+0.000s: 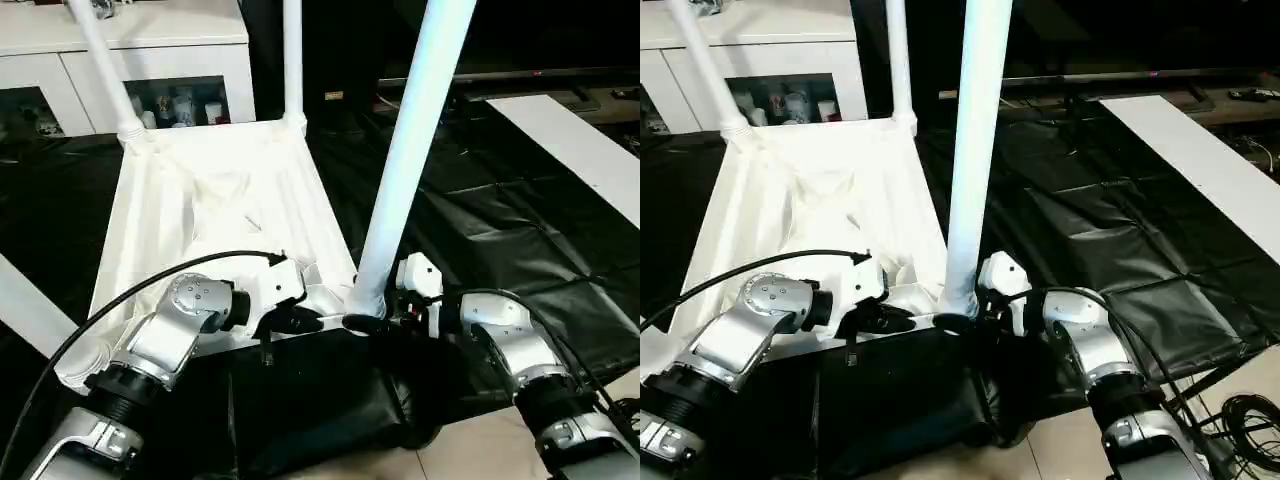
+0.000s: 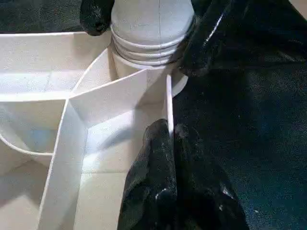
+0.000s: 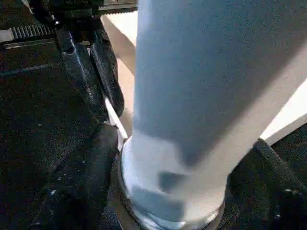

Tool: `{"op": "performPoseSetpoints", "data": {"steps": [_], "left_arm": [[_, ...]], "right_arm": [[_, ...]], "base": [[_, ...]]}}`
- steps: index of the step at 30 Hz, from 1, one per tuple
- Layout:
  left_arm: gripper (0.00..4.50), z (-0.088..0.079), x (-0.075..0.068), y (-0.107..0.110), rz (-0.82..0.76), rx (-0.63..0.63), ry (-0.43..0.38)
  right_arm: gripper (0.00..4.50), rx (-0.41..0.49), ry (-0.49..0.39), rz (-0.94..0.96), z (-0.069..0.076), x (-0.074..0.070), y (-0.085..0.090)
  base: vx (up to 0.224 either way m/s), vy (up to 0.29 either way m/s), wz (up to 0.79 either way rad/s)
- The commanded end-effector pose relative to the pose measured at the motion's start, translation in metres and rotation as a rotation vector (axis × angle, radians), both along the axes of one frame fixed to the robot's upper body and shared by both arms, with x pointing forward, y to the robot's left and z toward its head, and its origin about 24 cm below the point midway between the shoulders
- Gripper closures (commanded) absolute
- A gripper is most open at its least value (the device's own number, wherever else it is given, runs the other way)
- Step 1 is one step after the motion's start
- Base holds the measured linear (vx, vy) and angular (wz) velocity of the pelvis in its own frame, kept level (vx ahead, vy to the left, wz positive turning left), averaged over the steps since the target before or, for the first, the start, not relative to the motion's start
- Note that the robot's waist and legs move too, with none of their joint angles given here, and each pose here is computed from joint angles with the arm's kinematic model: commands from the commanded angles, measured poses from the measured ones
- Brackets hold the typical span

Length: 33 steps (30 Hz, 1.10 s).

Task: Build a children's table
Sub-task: Rotate leg to tighten

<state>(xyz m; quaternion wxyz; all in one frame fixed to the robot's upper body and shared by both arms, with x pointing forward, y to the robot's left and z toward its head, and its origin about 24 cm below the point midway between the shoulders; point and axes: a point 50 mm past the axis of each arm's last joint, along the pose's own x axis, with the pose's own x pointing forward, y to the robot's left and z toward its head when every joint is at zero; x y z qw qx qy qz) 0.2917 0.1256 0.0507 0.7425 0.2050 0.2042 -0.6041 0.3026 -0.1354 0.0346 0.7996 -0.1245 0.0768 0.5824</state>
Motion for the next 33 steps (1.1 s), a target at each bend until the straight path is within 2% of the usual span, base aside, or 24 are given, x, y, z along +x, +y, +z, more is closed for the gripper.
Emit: {"op": "performPoseSetpoints", "data": {"steps": [1, 3, 4, 13, 17, 18, 19, 21, 23, 24, 28, 33], "left_arm": [[4.50, -0.013, -0.010, -0.003, -0.031, 0.021, 0.065], [4.50, -0.013, -0.010, -0.002, -0.030, 0.022, 0.066], [4.50, -0.013, -0.010, -0.002, -0.029, 0.021, 0.068], [4.50, -0.016, -0.012, -0.001, -0.018, 0.020, 0.094], [4.50, -0.017, -0.006, -0.005, 0.046, 0.013, 0.085], [4.50, -0.020, 0.000, -0.010, 0.106, 0.014, 0.069], [4.50, -0.020, 0.000, -0.010, 0.106, 0.014, 0.069], [4.50, -0.026, 0.009, -0.022, 0.193, 0.030, 0.052], [4.50, -0.027, 0.011, -0.026, 0.231, 0.036, 0.047], [4.50, -0.030, 0.019, -0.035, 0.336, 0.040, 0.056], [4.50, -0.034, 0.029, -0.047, 0.460, 0.068, 0.044], [4.50, -0.034, 0.033, -0.055, 0.473, 0.074, 0.037]], "right_arm": [[1.41, 0.001, -0.008, 0.034, 0.003, 0.000, 0.000], [1.48, 0.001, -0.004, 0.039, 0.002, 0.000, 0.000], [1.71, 0.002, -0.001, 0.042, 0.002, 0.000, 0.000], [1.86, 0.020, 0.010, 0.020, -0.002, -0.001, 0.003], [1.86, 0.036, 0.016, -0.130, -0.008, 0.007, 0.004], [1.86, 0.038, 0.017, -0.268, -0.014, 0.012, 0.007], [1.86, 0.038, 0.017, -0.268, -0.014, 0.012, 0.007], [1.86, 0.069, 0.045, -0.479, -0.023, 0.019, 0.018], [1.86, 0.082, 0.058, -0.554, -0.025, 0.021, 0.022], [1.86, 0.100, 0.104, -0.696, -0.030, 0.024, 0.033], [1.86, 0.103, 0.148, -0.851, -0.033, 0.029, 0.053], [1.86, 0.104, 0.169, -0.881, -0.030, 0.032, 0.074]], "base": [[0.000, 0.000, 0.00], [0.000, 0.000, 0.00], [0.000, 0.000, 0.00], [0.000, 0.000, 0.00], [0.000, 0.000, 0.00], [0.000, 0.000, 0.00], [0.000, 0.000, 0.00], [-0.029, -0.001, -0.02], [-0.029, -0.001, -0.02], [0.000, 0.000, 0.00], [-0.061, 0.008, -0.07], [-0.012, 0.003, -0.01]]}}
